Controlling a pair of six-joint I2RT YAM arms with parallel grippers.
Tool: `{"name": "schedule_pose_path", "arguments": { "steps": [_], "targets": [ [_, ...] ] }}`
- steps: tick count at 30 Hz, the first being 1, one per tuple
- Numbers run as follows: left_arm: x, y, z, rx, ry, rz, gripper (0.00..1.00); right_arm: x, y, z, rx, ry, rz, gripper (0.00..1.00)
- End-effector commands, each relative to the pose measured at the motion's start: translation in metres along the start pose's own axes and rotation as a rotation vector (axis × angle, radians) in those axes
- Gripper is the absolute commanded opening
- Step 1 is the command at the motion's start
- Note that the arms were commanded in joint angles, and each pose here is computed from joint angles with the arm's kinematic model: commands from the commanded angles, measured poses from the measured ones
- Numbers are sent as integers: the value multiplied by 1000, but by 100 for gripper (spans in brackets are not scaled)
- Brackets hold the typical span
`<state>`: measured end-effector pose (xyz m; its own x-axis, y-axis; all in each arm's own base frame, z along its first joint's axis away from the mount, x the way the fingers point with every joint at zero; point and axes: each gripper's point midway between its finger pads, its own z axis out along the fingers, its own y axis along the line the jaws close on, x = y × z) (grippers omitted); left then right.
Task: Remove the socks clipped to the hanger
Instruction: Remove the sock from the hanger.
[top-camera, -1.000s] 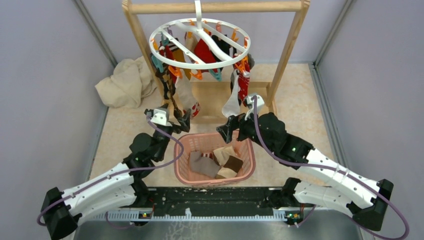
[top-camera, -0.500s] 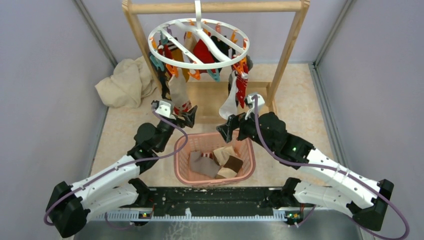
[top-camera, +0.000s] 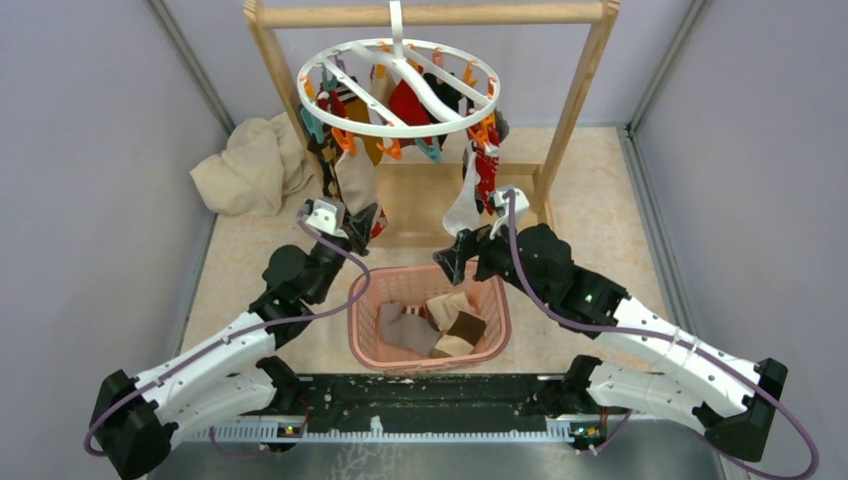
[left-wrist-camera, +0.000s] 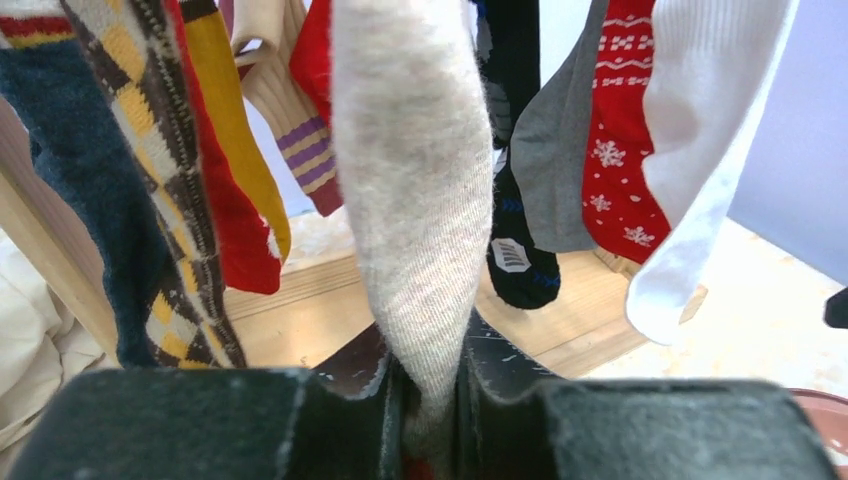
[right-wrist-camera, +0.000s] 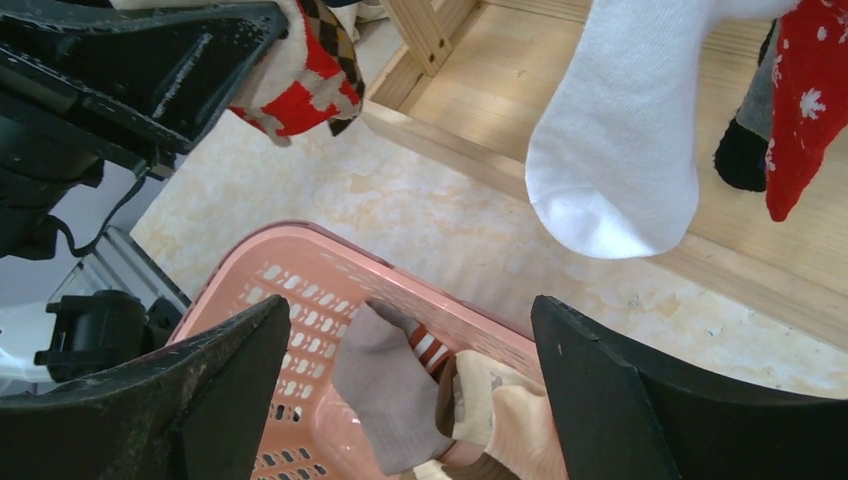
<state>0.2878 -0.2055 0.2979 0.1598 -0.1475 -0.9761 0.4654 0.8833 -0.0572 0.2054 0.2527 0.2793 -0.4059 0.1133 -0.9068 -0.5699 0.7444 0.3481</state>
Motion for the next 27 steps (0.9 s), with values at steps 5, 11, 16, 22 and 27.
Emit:
{"name": "schedule_pose_path", "arguments": {
  "steps": [5, 11, 16, 22, 27],
  "targets": [
    [-27, -8, -7, 55, -28, -36, 16, -45, 31, 6, -61, -33, -43, 81],
    [-15, 5, -4, -31, 25, -50, 13, -72, 53, 14, -29, -56, -132, 78],
    [-2, 15, 1, -106, 65, -38, 11, -95, 72, 14, -76, -109, -115, 71],
    [7, 24, 8, -169, 97, -17, 8, -116, 98, 12, -151, -178, -100, 64],
    [8, 29, 14, -205, 109, 2, 5, -137, 110, 16, -139, -235, -104, 62]
  ]
}}
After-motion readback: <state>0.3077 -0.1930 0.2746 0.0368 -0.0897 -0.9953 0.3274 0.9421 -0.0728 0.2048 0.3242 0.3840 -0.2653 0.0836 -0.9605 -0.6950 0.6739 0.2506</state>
